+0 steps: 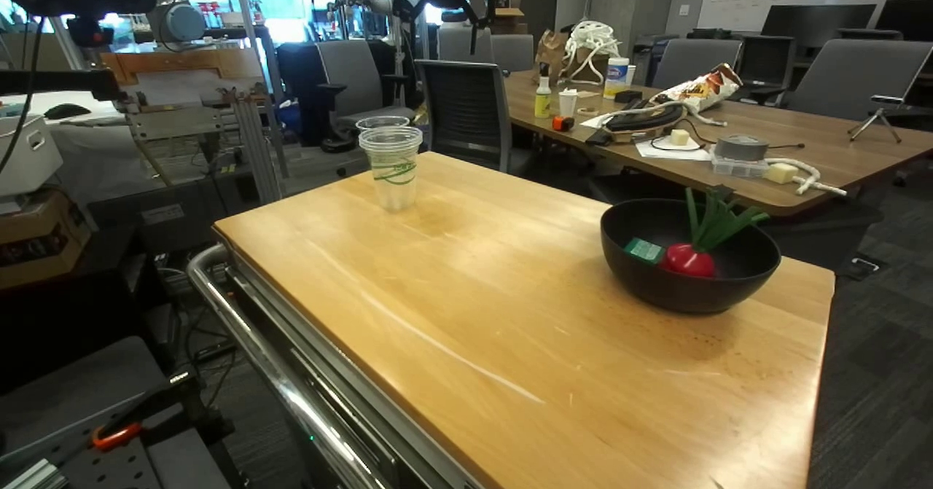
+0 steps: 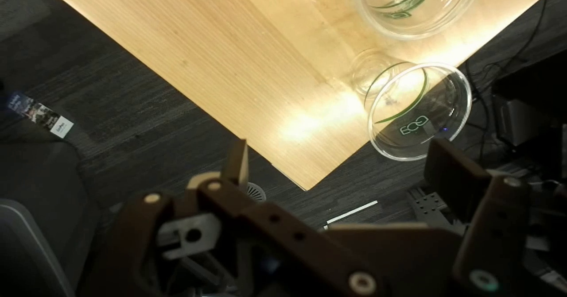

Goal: Put the red object and the green building block in the black bowl then stack the four plastic cups together

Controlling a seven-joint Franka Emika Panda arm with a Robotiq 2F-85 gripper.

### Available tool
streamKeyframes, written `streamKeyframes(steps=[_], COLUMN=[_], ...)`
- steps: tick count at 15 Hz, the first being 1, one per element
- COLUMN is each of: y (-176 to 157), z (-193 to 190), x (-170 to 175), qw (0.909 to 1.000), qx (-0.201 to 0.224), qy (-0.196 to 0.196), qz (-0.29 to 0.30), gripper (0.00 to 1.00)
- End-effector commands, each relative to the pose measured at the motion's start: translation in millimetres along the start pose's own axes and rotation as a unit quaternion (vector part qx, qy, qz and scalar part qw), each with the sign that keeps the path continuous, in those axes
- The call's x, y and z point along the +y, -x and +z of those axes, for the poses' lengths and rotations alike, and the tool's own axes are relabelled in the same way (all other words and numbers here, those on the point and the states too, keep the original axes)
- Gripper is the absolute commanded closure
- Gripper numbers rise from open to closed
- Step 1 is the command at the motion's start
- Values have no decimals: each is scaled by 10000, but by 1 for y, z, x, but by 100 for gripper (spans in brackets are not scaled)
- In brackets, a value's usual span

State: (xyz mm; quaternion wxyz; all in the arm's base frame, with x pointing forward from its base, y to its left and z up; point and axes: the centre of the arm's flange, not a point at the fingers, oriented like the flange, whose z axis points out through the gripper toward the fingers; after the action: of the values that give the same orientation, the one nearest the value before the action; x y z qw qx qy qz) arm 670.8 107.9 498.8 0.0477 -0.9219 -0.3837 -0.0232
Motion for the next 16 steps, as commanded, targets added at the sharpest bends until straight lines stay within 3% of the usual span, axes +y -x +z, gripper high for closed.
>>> streamKeyframes(steps=[1,13,16], y=[0,-50,-51], z=[0,136,148], x=[0,-29,-28], qw=[10000,9941,9935], qx=[12,-955,-986], qy=[51,-178,-257], qz=[15,-478,-497], gripper=[0,0,34])
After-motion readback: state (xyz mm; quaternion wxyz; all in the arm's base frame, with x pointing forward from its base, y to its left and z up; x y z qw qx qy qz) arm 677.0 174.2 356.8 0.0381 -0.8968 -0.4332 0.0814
